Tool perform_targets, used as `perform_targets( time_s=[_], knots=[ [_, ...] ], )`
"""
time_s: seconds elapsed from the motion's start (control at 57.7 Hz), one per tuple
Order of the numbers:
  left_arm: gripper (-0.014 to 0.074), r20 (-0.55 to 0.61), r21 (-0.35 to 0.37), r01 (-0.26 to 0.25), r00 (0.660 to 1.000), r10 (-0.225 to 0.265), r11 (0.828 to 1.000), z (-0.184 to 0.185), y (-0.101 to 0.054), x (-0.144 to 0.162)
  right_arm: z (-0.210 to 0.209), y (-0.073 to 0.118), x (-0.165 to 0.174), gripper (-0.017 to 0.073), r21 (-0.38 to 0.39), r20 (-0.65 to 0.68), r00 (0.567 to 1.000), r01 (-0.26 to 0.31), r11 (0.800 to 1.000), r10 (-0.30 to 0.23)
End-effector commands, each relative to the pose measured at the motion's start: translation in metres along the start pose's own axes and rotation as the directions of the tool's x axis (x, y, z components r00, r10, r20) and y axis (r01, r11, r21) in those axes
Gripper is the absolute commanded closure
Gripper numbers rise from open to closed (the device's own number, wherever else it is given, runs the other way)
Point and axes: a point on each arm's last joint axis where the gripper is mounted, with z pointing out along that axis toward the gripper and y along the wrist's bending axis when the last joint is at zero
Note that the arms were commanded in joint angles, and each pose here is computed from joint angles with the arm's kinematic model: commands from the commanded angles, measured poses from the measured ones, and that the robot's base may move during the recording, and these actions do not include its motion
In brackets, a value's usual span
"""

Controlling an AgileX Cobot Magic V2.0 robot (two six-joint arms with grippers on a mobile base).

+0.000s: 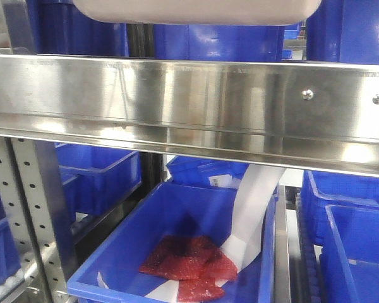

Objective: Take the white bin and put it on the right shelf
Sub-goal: 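Push the held bin forward onto the upper shelf rollers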

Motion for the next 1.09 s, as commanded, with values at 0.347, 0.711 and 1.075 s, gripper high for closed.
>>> perform_targets(
  time_s=[0.347, 0.711, 1.075],
  knots=[
    [0.0717, -0.105, 0.139, -0.002, 0.994, 0.017, 0.990, 0.021, 0.000, 0.013, 0.025, -0.003, 0.008, 0.0490, -0.170, -0.109, 0.992, -0.082, 0.982, 0.064],
    [0.0253, -0.139, 0.126, 0.021, 0.990, -0.004, 0.992, 0.026, 0.016, 0.015, 0.033, -0.015, 0.011, 0.0065, -0.180, -0.133, 0.990, -0.066, 0.982, 0.042],
    [0.0098, -0.121, 0.122, -0.040, 0.991, 0.055, 0.992, 0.027, 0.017, 0.015, 0.031, -0.008, -0.010, -0.0076, -0.063, -0.078, 0.989, 0.119, 0.991, -0.124]
  ],
)
